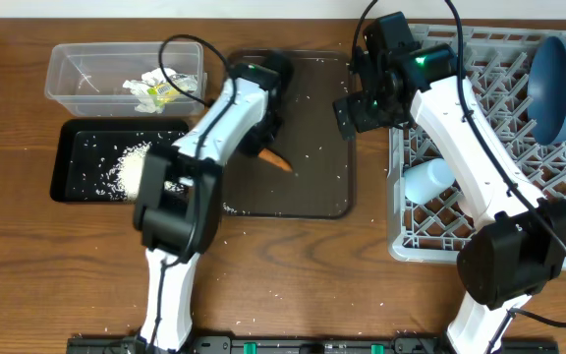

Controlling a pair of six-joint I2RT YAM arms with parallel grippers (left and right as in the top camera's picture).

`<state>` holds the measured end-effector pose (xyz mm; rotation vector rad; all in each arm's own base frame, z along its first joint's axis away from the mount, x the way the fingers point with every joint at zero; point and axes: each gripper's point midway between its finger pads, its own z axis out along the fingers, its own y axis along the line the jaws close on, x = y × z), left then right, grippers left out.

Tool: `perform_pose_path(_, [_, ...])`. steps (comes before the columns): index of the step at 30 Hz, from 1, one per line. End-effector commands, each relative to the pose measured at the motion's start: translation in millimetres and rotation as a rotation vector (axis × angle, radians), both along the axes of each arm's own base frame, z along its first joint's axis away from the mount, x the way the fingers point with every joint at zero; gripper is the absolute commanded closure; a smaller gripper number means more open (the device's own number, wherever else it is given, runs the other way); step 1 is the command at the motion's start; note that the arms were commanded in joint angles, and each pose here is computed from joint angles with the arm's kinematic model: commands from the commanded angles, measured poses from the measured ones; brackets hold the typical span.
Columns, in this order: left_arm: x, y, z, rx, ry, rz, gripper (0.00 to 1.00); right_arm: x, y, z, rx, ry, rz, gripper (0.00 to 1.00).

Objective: Sort waste into correct bins and load items into the dishwasher rack
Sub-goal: 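Grasp the orange carrot on the brown tray with the left gripper, then carry the carrot onto the rice on the black tray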

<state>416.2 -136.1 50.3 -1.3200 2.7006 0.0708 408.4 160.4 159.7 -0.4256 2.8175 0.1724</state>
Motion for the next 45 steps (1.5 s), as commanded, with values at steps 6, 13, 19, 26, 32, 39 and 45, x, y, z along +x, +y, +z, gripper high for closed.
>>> perform_pose_path(6, [1.0,96.0,138.3,0.120,-0.268,0.110,0.94,1.3,-4.1,-2.5,-0.011,0.004,-0.011,0.01])
perform_pose_path(13, [-21.3,200.4,151.9,0.254,-0.233,0.330,0.88,2.2,-3.3,-2.1,-0.009,0.000,-0.010,0.01])
perform_pose_path(19, [-43.7,264.5,105.3,0.265,-0.106,0.555,0.86,2.4,-3.3,-2.1,-0.009,-0.001,-0.010,0.01])
perform_pose_path(26, [-55.6,289.4,26.3,0.207,0.020,0.642,0.86,2.3,-2.8,-2.0,-0.009,-0.001,-0.009,0.01])
perform_pose_path(32, [-58.3,290.2,-10.9,0.209,0.092,0.639,0.83,1.4,-3.1,-2.3,-0.010,0.002,-0.009,0.01])
perform_pose_path(39, [-56.5,291.1,-9.6,0.210,0.088,0.629,0.66,1.4,-3.1,-2.3,-0.010,0.002,-0.009,0.01])
perform_pose_path(45, [-53.2,292.0,12.2,0.208,0.036,0.613,0.59,1.6,-3.0,-2.3,-0.010,0.001,-0.008,0.01])
